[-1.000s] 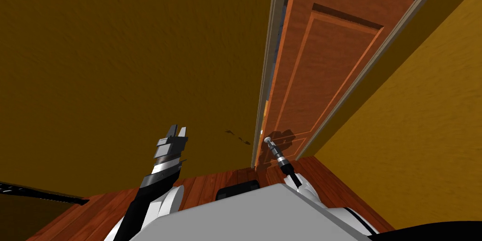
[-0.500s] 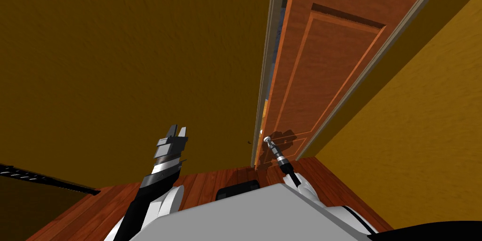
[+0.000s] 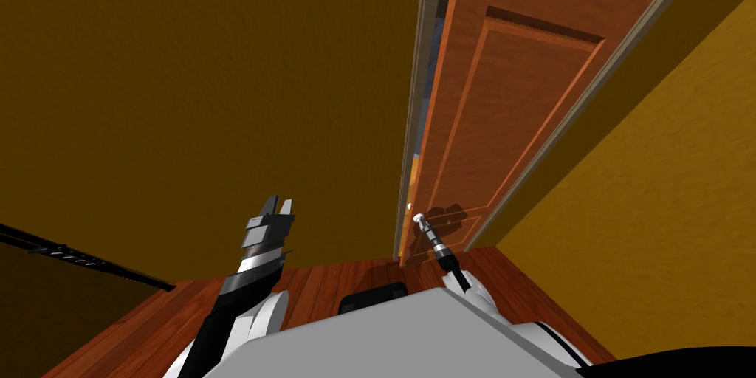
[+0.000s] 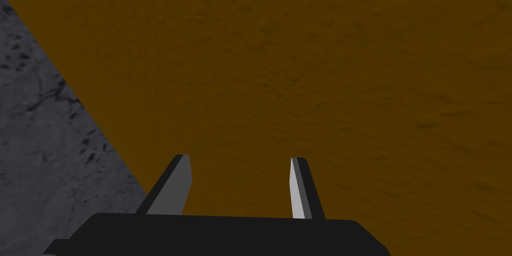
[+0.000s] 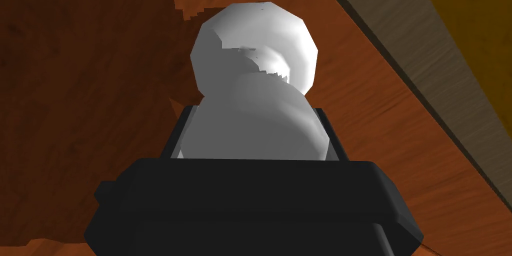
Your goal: Pull the door open
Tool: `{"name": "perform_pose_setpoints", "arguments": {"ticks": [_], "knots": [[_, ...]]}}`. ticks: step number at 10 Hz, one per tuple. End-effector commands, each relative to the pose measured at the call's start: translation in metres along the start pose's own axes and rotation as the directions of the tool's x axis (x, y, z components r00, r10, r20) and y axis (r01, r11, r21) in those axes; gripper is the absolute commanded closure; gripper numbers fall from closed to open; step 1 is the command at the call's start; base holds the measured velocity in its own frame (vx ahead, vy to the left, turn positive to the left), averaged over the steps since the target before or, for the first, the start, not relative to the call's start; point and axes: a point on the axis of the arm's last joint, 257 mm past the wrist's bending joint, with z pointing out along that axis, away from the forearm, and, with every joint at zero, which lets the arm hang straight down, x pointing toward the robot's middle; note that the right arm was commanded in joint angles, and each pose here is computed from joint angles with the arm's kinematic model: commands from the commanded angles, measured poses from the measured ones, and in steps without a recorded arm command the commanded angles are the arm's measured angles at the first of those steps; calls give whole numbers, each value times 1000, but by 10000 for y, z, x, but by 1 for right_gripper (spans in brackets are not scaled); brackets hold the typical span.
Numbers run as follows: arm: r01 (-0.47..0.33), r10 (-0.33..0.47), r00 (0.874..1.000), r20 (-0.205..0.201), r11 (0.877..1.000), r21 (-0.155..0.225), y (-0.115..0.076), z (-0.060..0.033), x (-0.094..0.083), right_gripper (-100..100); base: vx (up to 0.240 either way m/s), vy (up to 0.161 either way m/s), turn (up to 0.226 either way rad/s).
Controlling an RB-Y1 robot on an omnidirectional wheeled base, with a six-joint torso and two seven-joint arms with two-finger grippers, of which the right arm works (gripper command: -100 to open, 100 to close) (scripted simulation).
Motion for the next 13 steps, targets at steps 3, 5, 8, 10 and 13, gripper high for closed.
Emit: {"name": "perform_pose_setpoints", "arguments": {"ticks": [3, 5, 8, 10, 13], "knots": [[-138, 138, 990, 7, 990, -1, 58, 37, 92, 100, -59, -31, 65], [-192, 192, 981, 13, 981, 1, 63, 52, 93, 100, -53, -19, 40], [-247, 247, 969, 19, 969, 1, 69, 67, 94, 100, -46, -26, 43], [-298, 298, 954, 26, 954, 2, 74, 81, 96, 100, -51, -24, 51], [-348, 348, 937, 32, 937, 2, 79, 96, 99, 100, -35, -18, 27]]}}
